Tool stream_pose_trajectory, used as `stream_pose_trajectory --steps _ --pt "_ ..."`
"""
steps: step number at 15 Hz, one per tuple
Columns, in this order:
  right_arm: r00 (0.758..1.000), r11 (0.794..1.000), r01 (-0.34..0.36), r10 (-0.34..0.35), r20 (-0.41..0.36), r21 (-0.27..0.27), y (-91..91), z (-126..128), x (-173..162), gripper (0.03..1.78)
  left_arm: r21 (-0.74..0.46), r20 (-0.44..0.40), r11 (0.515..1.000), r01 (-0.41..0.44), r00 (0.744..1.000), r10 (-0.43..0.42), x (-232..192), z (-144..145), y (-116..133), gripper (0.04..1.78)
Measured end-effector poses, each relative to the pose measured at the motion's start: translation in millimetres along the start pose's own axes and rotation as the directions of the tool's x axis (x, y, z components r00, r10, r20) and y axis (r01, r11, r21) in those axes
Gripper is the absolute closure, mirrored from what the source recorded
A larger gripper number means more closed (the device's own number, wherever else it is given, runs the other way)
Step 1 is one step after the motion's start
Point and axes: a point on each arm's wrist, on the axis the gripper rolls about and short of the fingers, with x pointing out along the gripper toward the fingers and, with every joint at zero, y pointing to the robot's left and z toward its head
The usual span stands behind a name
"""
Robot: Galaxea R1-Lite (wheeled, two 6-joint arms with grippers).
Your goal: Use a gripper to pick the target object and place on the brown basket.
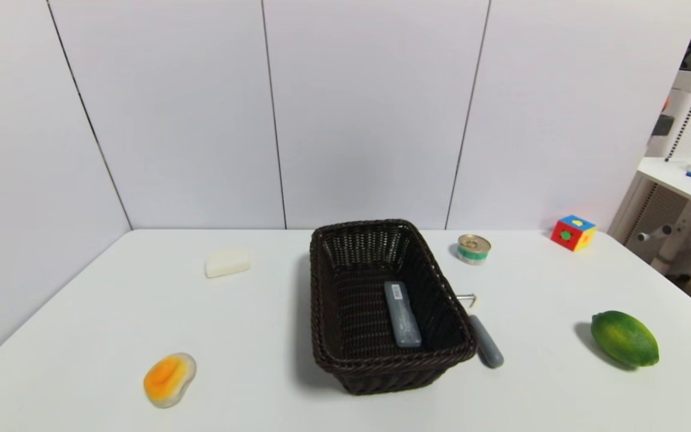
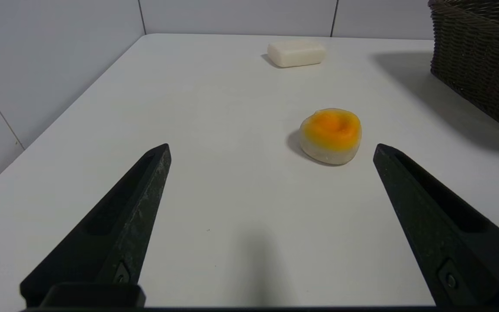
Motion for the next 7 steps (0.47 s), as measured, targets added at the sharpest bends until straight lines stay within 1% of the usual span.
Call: stream_pose_trajectory --steps 2,7 --pt "1.000 1.000 0.000 0.000 0.000 -0.008 0.0 -0.3 -0.1 0.12 0.000 0.000 1.000 0.000 1.000 0.000 0.0 0.0 0.0 0.13" --pt "1.000 1.000 0.000 0.000 0.002 0.004 0.0 -0.3 -0.1 0.12 0.000 0.000 1.000 0.000 1.000 0.000 0.0 0.0 0.0 0.13"
